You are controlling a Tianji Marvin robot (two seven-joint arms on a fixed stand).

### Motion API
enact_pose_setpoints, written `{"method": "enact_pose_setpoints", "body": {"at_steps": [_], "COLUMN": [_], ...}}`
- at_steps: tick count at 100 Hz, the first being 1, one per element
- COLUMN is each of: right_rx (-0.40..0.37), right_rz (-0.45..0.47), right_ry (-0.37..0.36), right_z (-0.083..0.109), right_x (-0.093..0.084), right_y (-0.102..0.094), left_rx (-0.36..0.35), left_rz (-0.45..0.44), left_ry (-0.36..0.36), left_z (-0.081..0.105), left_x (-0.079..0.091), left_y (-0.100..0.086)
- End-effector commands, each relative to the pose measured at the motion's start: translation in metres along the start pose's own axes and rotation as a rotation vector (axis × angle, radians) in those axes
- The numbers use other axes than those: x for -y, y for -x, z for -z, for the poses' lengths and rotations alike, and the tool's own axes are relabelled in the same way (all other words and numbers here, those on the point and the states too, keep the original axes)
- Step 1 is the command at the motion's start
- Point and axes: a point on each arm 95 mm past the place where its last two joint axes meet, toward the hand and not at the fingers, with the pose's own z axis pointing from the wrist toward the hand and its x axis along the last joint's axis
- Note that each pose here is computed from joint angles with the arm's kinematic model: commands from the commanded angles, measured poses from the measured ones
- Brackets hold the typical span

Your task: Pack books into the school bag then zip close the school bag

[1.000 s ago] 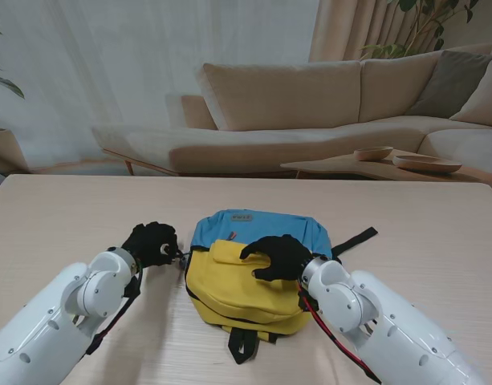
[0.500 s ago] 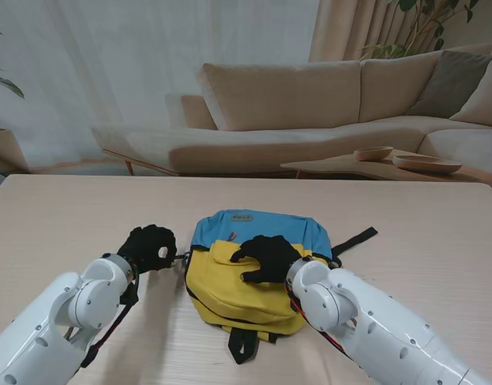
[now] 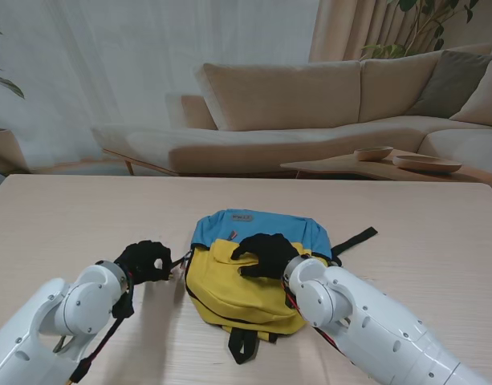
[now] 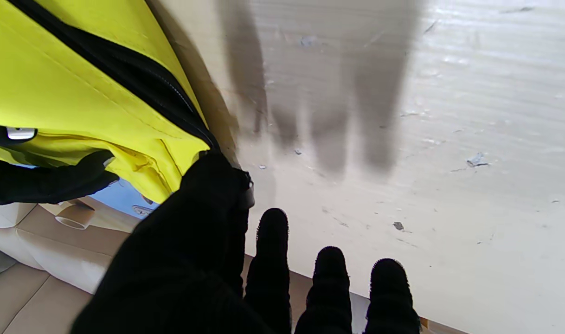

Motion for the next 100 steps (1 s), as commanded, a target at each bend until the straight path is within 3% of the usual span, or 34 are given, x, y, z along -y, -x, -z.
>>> {"method": "enact_pose_setpoints", "body": {"at_steps": [1,23,58,100], "right_rx": [0.022,0.042,0.151,0.202], "right_rz": [-0.009,-0.019,0.001,-0.016], "right_ry": [-0.060,-0.078,-0.114,-0.094], "right_z": [0.001,-0.004,-0.010,-0.013], "right_x": [0.020,0.021,0.025,0.021], "right_y": [0.005,0.005,0.006,0.002], "left_rx": [-0.003,-0.005,-0.016,-0.020], "left_rz": [0.004,0.016,0.016,0.027], "left_ry": [0.040,0.057,-0.006,0.004], "left_z": [0.001,0.009,0.045,0.084], "left_x": [-0.004,-0.010,-0.019,-0.046], "left_y": [-0.002,-0.008,-0.021,-0.041]}}
